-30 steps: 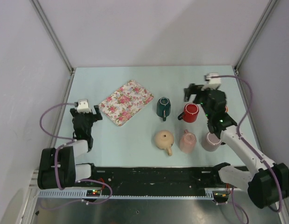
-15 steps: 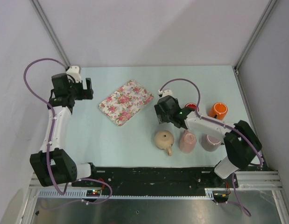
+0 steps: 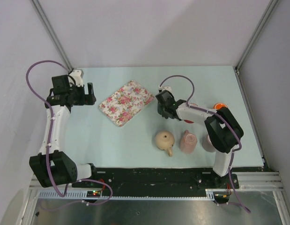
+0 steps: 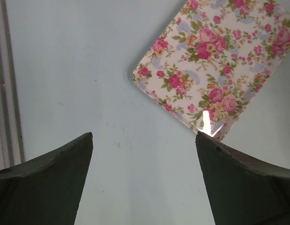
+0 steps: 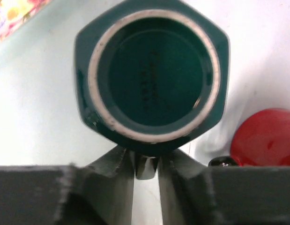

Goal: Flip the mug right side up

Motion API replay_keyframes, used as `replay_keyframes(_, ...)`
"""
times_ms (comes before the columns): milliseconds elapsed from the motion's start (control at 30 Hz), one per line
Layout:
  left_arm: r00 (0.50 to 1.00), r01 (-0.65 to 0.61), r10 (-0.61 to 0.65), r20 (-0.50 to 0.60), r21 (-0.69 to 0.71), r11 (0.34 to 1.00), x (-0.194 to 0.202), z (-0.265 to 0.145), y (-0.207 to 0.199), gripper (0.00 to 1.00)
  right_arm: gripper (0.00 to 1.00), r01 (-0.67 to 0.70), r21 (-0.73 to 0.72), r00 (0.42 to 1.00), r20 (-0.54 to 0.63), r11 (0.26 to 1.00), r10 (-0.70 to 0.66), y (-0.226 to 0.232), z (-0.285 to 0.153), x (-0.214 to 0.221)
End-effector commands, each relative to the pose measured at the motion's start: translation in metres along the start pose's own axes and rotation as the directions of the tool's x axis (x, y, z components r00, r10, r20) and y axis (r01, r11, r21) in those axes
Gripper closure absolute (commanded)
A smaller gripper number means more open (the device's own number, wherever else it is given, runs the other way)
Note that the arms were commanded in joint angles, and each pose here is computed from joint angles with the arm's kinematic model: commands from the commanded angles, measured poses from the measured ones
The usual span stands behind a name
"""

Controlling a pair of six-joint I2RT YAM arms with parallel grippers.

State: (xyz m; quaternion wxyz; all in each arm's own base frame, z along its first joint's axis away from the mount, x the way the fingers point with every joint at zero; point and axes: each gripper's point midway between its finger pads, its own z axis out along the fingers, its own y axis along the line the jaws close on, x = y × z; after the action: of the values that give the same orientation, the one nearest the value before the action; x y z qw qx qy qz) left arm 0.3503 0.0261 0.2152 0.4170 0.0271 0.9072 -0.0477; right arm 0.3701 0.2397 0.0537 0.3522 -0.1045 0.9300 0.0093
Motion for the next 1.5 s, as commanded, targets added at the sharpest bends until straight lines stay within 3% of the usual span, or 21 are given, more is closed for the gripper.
replay_keyframes(0,0.999,0.023,-0.026,0.040,0.081,0.996,-0.017,-0.014,-0.017,0.06,0.88,-0.040,-0.036,0.997,0.072,0.999,0.042,0.009,0.004,-0.037)
replay_keyframes(67,0.998,0.042,-0.048,0.042,0.129,0.991,-0.020,-0.016,-0.027,0.07,0.97,-0.051,-0.074,0.994,0.088,0.996,0.058,0.012,-0.005,-0.048)
replay_keyframes(200,0.994,0.076,-0.096,0.058,0.275,0.958,-0.034,-0.028,-0.055,0.05,1.00,-0.086,-0.333,0.975,0.165,0.939,0.148,0.042,-0.059,-0.093)
replay_keyframes(267,0.989,0.093,-0.130,0.074,0.375,0.922,-0.048,-0.041,-0.074,0.02,1.00,-0.083,-0.521,0.951,0.214,0.849,0.224,0.065,-0.106,-0.123)
replay_keyframes(433,0.981,0.072,-0.166,0.104,0.597,0.799,-0.087,-0.082,-0.127,0.00,1.00,0.020,-0.862,0.860,0.274,0.507,0.431,0.109,-0.237,-0.187)
replay_keyframes(567,0.980,0.021,-0.157,0.125,0.714,0.699,-0.111,-0.119,-0.165,0.00,1.00,0.092,-0.951,0.807,0.245,0.296,0.537,0.127,-0.300,-0.210)
replay_keyframes(767,0.981,-0.009,-0.147,0.124,0.795,0.607,-0.125,-0.152,-0.199,0.04,1.00,0.162,-0.985,0.761,0.166,0.064,0.627,0.142,-0.356,-0.224)
replay_keyframes(967,0.986,-0.032,-0.123,0.113,0.849,0.527,-0.127,-0.173,-0.223,0.17,1.00,0.174,-0.985,0.770,0.147,0.018,0.621,0.154,-0.367,-0.221)
replay_keyframes(1100,0.991,-0.021,-0.104,0.078,0.886,0.463,-0.123,-0.180,-0.239,0.33,1.00,0.167,-0.986,0.787,0.145,0.020,0.600,0.165,-0.365,-0.218)
replay_keyframes(1200,0.993,-0.018,-0.098,0.066,0.904,0.426,-0.122,-0.187,-0.249,0.59,1.00,0.156,-0.988,0.799,0.132,0.009,0.586,0.174,-0.361,-0.215)
replay_keyframes(1300,0.992,0.002,-0.118,0.055,0.899,0.438,-0.126,-0.182,-0.249,0.91,1.00,0.126,-0.992,0.814,0.107,0.006,0.571,0.180,-0.351,-0.212)
replay_keyframes(1367,0.988,0.023,-0.142,0.053,0.873,0.487,-0.128,-0.168,-0.244,0.98,0.98,0.079,-0.996,0.829,0.084,0.033,0.552,0.184,-0.336,-0.207)
replay_keyframes(1467,0.977,0.047,-0.187,0.105,0.745,0.665,-0.132,-0.124,-0.218,1.00,0.44,-0.011,-0.988,0.846,0.072,0.153,0.528,0.183,-0.302,-0.199)
